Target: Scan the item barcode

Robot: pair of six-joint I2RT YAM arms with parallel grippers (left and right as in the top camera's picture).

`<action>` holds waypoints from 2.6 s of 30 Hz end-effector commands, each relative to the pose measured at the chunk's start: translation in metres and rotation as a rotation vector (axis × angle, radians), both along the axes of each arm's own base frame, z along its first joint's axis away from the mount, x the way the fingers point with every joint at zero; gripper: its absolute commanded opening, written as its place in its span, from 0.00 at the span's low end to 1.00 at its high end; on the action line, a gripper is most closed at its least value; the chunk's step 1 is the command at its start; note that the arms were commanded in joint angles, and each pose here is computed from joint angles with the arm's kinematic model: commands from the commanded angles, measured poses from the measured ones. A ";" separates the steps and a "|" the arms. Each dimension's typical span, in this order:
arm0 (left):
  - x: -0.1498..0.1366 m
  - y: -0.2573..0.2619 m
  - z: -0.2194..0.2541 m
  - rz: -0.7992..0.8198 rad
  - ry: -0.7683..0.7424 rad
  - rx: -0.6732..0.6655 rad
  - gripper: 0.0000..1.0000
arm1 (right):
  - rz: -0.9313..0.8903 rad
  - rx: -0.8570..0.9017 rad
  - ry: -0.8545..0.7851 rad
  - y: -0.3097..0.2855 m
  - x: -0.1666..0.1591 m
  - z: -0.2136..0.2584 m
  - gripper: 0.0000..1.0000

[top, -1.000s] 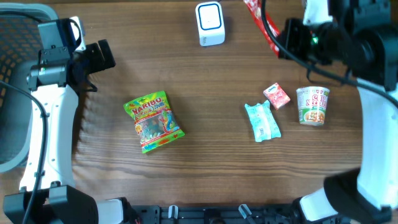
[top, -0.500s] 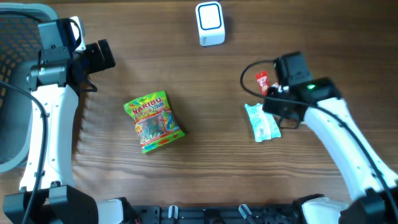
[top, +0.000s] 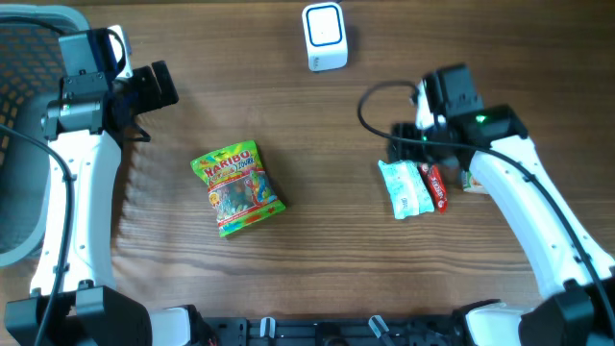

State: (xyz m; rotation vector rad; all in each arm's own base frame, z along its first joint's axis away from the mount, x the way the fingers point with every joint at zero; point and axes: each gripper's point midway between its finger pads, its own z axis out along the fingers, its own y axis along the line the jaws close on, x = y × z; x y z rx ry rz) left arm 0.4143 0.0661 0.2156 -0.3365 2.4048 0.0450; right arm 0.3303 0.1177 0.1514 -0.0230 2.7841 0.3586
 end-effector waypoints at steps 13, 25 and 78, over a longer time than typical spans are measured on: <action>0.000 0.002 0.007 -0.009 -0.018 0.007 1.00 | 0.704 0.245 -0.138 0.252 -0.026 -0.038 0.79; 0.000 0.002 0.007 -0.009 -0.018 0.007 1.00 | 0.790 0.239 -0.069 0.297 -0.037 -0.142 0.75; 0.000 0.002 0.007 -0.009 -0.018 0.007 1.00 | 0.915 -0.240 -0.369 0.276 -0.128 -0.021 0.55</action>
